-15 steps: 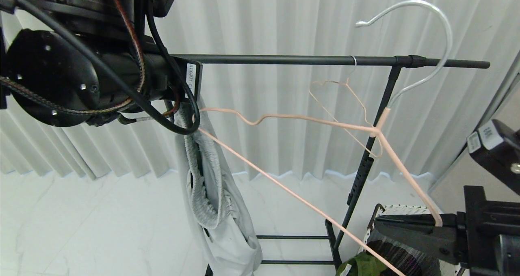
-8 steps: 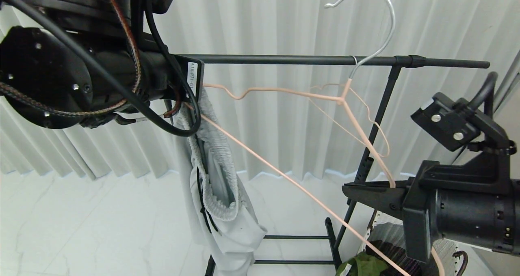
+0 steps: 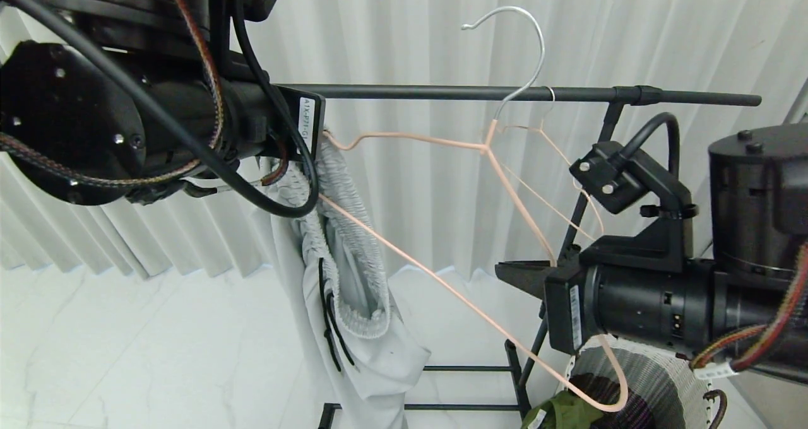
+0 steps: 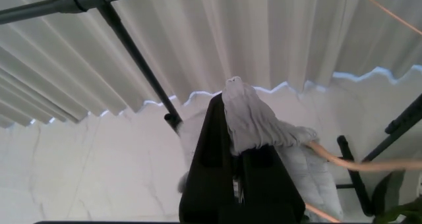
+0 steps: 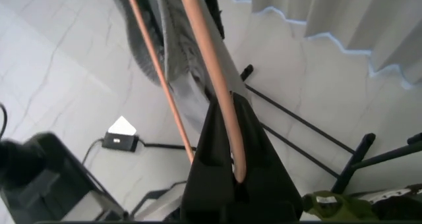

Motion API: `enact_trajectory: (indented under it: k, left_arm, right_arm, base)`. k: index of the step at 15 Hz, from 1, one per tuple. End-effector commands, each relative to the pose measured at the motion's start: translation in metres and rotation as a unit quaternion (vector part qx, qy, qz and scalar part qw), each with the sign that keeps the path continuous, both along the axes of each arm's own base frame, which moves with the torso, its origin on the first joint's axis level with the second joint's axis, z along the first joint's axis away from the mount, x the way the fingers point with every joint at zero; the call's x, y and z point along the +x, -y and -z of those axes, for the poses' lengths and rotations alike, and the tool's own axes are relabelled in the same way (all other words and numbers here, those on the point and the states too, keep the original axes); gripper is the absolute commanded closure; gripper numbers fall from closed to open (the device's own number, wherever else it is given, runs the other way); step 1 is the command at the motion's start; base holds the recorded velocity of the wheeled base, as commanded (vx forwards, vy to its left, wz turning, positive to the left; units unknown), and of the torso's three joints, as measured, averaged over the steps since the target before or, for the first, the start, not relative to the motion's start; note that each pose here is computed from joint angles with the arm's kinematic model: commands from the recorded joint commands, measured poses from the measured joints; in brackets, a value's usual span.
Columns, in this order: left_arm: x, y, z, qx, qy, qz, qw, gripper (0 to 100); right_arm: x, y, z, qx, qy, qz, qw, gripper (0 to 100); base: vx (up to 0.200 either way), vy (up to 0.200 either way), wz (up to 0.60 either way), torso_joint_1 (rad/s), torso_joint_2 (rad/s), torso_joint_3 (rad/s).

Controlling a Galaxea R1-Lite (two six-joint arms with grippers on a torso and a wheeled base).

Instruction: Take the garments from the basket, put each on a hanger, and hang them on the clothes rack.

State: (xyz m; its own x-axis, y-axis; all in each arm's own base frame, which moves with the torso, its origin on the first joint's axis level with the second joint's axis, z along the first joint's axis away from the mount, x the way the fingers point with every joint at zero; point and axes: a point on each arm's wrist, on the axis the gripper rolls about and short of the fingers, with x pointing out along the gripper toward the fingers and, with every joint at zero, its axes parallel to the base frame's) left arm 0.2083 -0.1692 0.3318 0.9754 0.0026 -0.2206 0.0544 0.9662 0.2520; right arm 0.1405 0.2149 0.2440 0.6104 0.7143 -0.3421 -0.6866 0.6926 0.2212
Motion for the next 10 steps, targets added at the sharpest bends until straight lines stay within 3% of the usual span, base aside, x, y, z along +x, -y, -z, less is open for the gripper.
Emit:
enact_trajectory:
  k: [1, 10]
  left_arm:
    - [-0.005, 0.003, -0.001, -0.002, 0.002, 0.01, 0.9999, 100]
    - [-0.042, 0.038, -0.007, -0.031, 0.006, 0.104, 0.9941, 100]
  right_arm:
    - [0.011, -0.018, 0.008, -0.004, -0.011, 0.009, 0.9999, 100]
    - [0.008, -0.043, 0.004, 0.0, -0.003, -0.02, 0.9998, 100]
  base:
    - [0.0, 0.0, 0.0, 0.0, 0.0, 0.0]
    - [0.0, 0.0, 0.0, 0.0, 0.0, 0.0]
